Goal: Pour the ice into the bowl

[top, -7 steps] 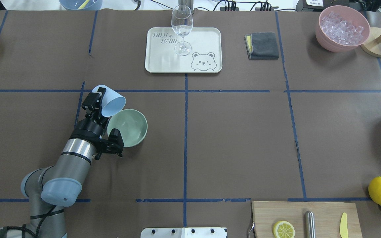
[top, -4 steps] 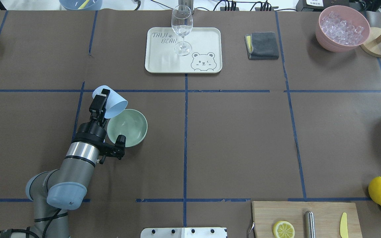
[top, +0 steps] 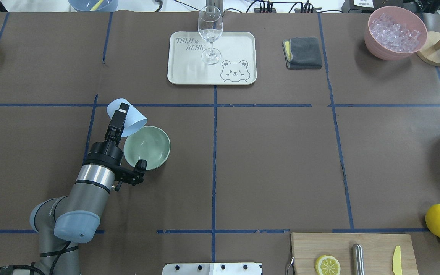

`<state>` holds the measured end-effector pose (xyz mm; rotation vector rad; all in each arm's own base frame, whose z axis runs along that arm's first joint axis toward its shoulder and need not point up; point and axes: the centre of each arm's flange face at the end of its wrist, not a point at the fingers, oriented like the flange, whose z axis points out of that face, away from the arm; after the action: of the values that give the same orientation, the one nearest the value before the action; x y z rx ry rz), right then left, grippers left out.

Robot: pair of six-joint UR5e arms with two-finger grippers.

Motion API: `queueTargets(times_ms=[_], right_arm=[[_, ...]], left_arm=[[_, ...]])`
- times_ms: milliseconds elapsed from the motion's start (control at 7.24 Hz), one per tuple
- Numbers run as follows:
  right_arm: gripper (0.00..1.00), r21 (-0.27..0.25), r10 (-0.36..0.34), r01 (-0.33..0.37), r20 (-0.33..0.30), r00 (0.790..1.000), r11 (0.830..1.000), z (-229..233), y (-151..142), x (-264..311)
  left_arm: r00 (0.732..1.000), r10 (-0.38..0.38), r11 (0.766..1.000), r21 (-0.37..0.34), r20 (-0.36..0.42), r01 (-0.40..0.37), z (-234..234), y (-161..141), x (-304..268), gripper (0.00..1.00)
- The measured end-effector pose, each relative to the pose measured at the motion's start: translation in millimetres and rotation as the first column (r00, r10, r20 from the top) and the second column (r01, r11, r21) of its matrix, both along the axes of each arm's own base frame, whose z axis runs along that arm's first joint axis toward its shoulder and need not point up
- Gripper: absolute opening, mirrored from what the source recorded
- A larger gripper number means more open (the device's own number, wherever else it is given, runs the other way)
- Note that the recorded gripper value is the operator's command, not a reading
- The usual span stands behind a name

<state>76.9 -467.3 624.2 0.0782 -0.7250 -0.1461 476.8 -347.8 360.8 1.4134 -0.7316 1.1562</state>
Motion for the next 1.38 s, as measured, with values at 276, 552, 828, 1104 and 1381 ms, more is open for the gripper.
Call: queueTargets(times_ms=[276, 552, 828, 1104, 1381], right_arm=[[1.0, -0.001, 0.0, 0.0, 0.0, 1.0, 1.0, 0.5, 0.5, 0.0], [1.0, -0.002, 0.0, 0.0, 0.0, 1.0, 1.0, 0.7, 0.7, 0.0], [1.0, -0.002, 0.0, 0.0, 0.0, 1.0, 1.0, 0.7, 0.7, 0.0], [1.0, -0.003, 0.0, 0.0, 0.0, 1.0, 1.0, 1.2, 1.2, 0.0], [1.0, -0.003, 0.0, 0.0, 0.0, 1.0, 1.0, 1.4, 1.4, 0.0]], left_arm=[[0.999, 0.005, 1.0, 0.015, 0.052, -0.006, -0.7, 0.2, -0.4, 0.0], [0.996, 0.008, 1.0, 0.025, 0.087, -0.011, -1.6, 0.3, -1.0, 0.0], [0.996, 0.009, 1.0, 0.028, 0.091, -0.011, -3.1, 0.5, -1.7, 0.0], [0.996, 0.009, 1.0, 0.029, 0.091, -0.011, -3.8, 0.6, -2.0, 0.0], [0.996, 0.009, 1.0, 0.029, 0.091, -0.011, -3.9, 0.6, -2.1, 0.0]])
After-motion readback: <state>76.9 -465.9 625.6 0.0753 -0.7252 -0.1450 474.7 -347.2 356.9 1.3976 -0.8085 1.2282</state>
